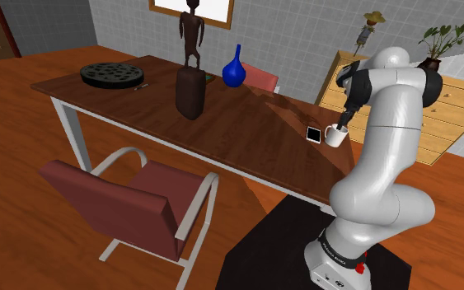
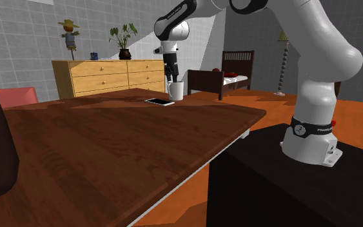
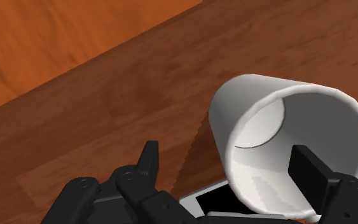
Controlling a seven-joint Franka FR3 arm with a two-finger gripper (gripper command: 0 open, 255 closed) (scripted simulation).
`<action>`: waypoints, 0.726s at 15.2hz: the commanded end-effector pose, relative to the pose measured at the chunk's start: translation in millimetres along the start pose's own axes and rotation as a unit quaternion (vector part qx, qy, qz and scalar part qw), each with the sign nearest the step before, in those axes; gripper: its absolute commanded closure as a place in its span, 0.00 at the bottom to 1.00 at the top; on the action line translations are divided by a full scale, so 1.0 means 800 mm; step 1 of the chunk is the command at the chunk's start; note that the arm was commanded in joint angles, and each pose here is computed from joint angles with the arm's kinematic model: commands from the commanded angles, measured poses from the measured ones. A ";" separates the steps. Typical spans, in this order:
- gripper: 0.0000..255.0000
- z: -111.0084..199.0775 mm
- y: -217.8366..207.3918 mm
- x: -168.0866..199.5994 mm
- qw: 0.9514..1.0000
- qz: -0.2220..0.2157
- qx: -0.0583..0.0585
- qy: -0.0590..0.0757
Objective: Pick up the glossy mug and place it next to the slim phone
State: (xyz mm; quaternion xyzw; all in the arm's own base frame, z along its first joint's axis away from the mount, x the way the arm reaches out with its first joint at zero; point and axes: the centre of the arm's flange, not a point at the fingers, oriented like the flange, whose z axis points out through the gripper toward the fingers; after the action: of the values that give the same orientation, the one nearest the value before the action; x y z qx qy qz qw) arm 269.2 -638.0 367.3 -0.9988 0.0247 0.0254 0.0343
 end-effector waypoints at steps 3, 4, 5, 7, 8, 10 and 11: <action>0.00 -0.055 -0.002 0.000 1.000 0.000 0.000 0.000; 0.00 -0.055 -0.002 0.000 1.000 0.000 0.000 0.000; 0.00 -0.055 -0.002 0.000 1.000 0.000 0.000 0.000; 0.00 -0.055 -0.002 0.000 1.000 0.000 0.000 0.000; 0.00 -0.055 -0.002 0.000 1.000 0.000 0.000 0.000; 0.00 -0.055 -0.002 0.000 1.000 0.000 0.000 0.000; 0.00 -0.055 -0.002 0.000 1.000 0.000 0.000 0.000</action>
State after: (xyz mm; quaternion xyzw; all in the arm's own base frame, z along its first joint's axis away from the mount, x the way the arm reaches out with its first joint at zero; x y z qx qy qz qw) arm 271.7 -639.7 411.5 -0.9988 0.0247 0.0253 0.0344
